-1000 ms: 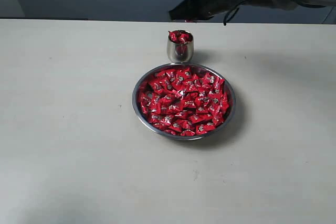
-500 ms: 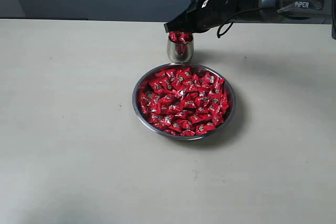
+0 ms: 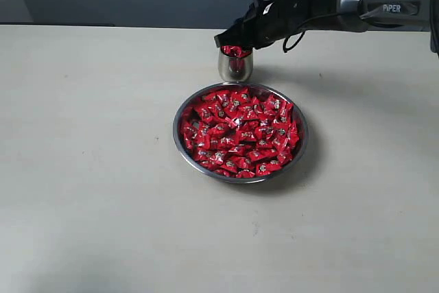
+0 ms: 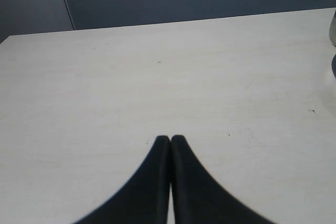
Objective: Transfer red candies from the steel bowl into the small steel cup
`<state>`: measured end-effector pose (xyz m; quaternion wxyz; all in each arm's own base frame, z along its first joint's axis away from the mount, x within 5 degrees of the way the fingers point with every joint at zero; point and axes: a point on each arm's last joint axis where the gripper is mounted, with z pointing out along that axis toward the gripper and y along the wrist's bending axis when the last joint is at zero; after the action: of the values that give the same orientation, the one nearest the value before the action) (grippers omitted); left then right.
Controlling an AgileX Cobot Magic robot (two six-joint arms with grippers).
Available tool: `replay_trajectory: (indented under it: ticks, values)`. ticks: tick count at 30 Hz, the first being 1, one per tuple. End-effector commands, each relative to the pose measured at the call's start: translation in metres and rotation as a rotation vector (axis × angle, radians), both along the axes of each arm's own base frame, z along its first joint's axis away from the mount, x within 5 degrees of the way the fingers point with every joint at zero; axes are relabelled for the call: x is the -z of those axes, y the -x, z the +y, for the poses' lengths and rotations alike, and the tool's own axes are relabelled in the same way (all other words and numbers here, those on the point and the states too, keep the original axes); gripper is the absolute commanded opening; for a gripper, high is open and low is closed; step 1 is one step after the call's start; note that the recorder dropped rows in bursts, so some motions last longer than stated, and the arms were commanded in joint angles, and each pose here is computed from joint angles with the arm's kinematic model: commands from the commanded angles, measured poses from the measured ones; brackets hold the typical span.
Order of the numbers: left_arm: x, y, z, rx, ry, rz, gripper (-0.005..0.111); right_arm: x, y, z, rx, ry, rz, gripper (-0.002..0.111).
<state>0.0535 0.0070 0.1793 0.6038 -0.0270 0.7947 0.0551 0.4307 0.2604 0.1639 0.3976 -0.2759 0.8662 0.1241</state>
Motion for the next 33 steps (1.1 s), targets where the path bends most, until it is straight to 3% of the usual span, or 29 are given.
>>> replay_trajectory:
  ticks: [1,4,6,7,18,33]
  values:
    - [-0.004,0.000,0.000,0.008,-0.002,-0.018,0.000,-0.039,0.007,-0.005,-0.012,-0.016,-0.016,0.033]
    - [-0.004,0.000,0.000,0.008,-0.002,-0.018,0.000,-0.071,0.023,-0.011,-0.039,-0.006,0.043,0.025]
    - [-0.004,0.000,0.000,0.008,-0.002,-0.018,0.000,-0.094,0.036,-0.017,-0.048,0.007,0.082,0.004]
    - [-0.004,0.000,0.000,0.008,-0.002,-0.018,0.000,-0.103,0.040,-0.020,-0.052,0.011,0.085,-0.001]
    - [-0.004,0.000,0.000,0.008,-0.002,-0.018,0.000,-0.162,0.110,-0.071,0.021,0.129,0.147,0.000]
    - [-0.004,0.000,0.000,0.008,-0.002,-0.018,0.000,-0.191,0.290,-0.180,0.060,0.041,-0.040,0.000]
